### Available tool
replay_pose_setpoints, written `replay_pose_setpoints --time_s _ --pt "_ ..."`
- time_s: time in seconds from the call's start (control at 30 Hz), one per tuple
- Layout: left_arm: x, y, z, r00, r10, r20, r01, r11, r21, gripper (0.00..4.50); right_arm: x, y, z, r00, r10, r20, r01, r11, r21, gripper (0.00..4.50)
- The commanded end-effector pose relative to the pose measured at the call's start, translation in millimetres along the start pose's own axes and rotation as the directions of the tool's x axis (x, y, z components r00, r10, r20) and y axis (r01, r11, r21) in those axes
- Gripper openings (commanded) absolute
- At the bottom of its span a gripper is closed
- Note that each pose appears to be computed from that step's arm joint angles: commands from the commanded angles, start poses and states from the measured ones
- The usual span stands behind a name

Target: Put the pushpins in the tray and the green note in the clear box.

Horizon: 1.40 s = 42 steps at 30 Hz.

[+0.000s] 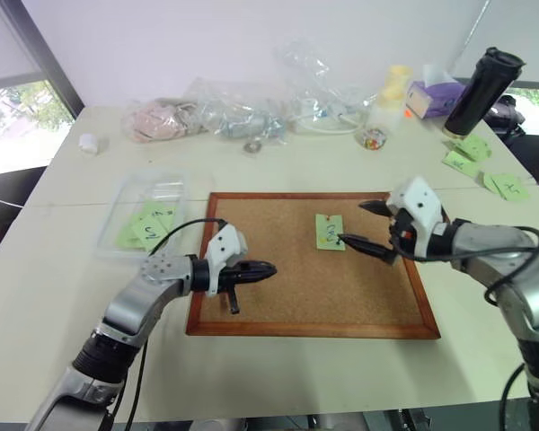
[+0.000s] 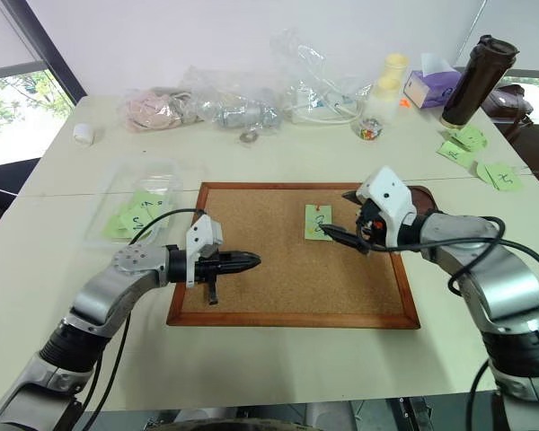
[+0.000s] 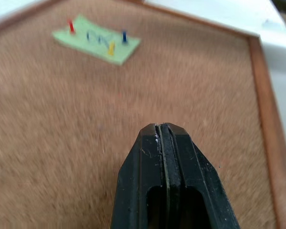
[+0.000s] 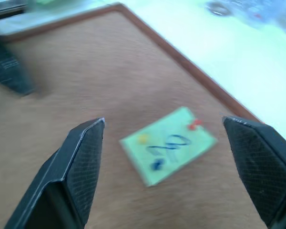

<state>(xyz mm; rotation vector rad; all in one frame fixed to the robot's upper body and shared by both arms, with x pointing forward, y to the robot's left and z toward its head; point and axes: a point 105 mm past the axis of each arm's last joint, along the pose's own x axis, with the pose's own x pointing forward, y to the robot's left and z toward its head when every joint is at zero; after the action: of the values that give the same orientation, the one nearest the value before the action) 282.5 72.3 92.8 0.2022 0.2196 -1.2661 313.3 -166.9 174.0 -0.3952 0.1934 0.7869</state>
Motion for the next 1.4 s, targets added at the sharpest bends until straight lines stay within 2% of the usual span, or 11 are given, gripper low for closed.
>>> replay_pose_setpoints --time_s 0.03,0.27,0.47,0.5,0.57,0.73,1.2,1.3,1.4 --pt "1 -1 -6 1.0 -0.003 -0.02 0.003 0.999 0.039 0.04 15 -8 5 0.999 -0.039 0.01 0.039 0.999 0.011 4.05" --pt "2 0 -18 0.999 0.02 -0.041 -0.018 0.999 0.051 0.04 57 -16 -7 0.996 -0.073 -0.05 0.077 0.995 0.064 4.05" --pt "2 -1 -19 0.999 0.033 -0.041 -0.031 0.998 0.054 0.04 70 -20 -19 0.993 -0.079 -0.089 0.086 0.993 0.076 4.05" --pt "2 -2 -20 0.999 0.034 -0.042 -0.032 0.998 0.052 0.0 72 -20 -22 0.992 -0.081 -0.096 0.089 0.993 0.073 3.49" --pt "1 -3 -20 0.998 0.036 -0.044 -0.034 0.998 0.049 0.0 73 -22 -26 0.991 -0.088 -0.103 0.096 0.993 0.072 2.77" --pt "0 -3 -21 0.998 0.044 -0.044 -0.042 0.998 0.046 0.0 73 -27 -25 0.99 -0.102 -0.094 0.109 0.991 0.075 0.17" --pt "0 -2 -19 0.998 0.052 -0.038 -0.05 0.998 0.044 0.0 72 -25 -31 0.989 -0.09 -0.115 0.1 0.992 0.082 0.06" --pt "1 -3 -18 0.998 0.051 -0.037 -0.049 0.998 0.044 0.0 70 -29 -26 0.99 -0.102 -0.1 0.111 0.99 0.083 0.06" --pt "1 -4 -20 0.998 0.046 -0.045 -0.045 0.998 0.041 0.0 62 -37 -8 0.99 -0.131 -0.045 0.135 0.986 0.096 0.06"
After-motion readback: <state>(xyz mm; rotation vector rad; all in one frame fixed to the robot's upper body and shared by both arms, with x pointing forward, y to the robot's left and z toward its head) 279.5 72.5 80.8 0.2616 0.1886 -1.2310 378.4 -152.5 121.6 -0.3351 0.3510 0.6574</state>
